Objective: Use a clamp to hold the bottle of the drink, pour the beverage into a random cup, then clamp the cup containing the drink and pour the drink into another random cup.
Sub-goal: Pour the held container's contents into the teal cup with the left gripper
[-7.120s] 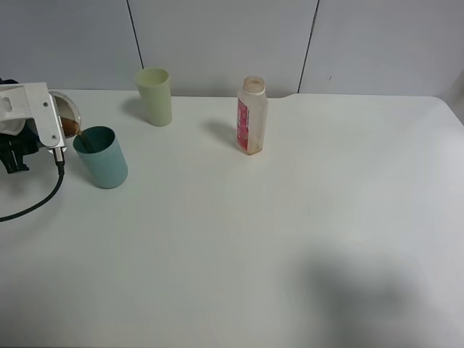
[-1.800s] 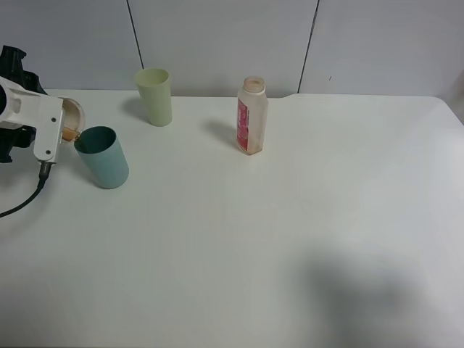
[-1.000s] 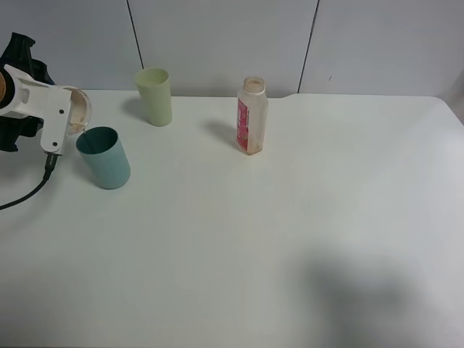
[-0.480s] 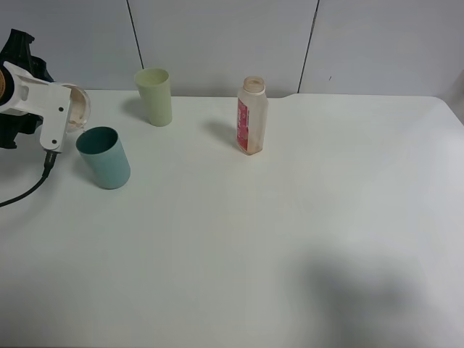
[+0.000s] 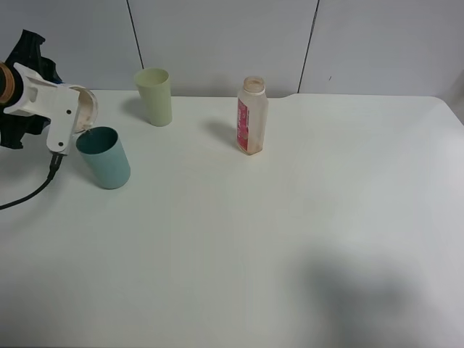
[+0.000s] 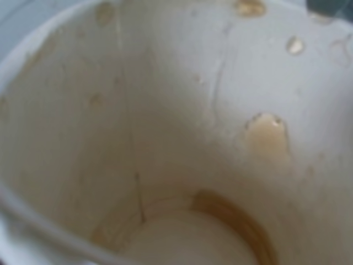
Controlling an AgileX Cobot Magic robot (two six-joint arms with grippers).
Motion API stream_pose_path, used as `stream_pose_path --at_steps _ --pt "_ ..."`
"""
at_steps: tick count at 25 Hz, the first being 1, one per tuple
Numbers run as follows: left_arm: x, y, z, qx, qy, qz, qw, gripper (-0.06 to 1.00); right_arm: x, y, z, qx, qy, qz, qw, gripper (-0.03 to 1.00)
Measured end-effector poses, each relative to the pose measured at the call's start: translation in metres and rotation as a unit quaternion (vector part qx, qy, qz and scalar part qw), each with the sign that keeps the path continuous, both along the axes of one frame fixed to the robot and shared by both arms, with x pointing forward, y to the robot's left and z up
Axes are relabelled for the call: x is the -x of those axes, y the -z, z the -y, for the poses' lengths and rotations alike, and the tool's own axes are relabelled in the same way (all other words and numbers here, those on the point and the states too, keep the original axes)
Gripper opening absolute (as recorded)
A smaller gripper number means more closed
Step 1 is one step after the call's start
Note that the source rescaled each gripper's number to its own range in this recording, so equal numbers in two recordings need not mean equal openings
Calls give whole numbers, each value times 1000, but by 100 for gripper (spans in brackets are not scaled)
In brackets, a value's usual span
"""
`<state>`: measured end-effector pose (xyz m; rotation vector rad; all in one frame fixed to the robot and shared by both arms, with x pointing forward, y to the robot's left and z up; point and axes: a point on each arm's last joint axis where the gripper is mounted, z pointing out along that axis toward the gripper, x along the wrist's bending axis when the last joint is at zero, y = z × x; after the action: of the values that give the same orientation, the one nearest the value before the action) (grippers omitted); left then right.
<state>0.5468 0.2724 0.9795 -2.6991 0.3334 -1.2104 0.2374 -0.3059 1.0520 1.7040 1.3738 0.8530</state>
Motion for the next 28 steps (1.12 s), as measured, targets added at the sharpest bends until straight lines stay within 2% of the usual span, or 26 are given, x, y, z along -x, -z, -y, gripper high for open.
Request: stream_pose_path --at_steps 14,21,28 --pt "0 -1 -1 -31 9 1 999 1 0 0 0 0 0 0 1000 100" --pt "0 -1 -2 -36 10 2 999 1 0 0 0 0 0 0 1000 100" --pt "1 -1 12 -42 31 2 999 1 0 0 0 0 0 0 1000 100"
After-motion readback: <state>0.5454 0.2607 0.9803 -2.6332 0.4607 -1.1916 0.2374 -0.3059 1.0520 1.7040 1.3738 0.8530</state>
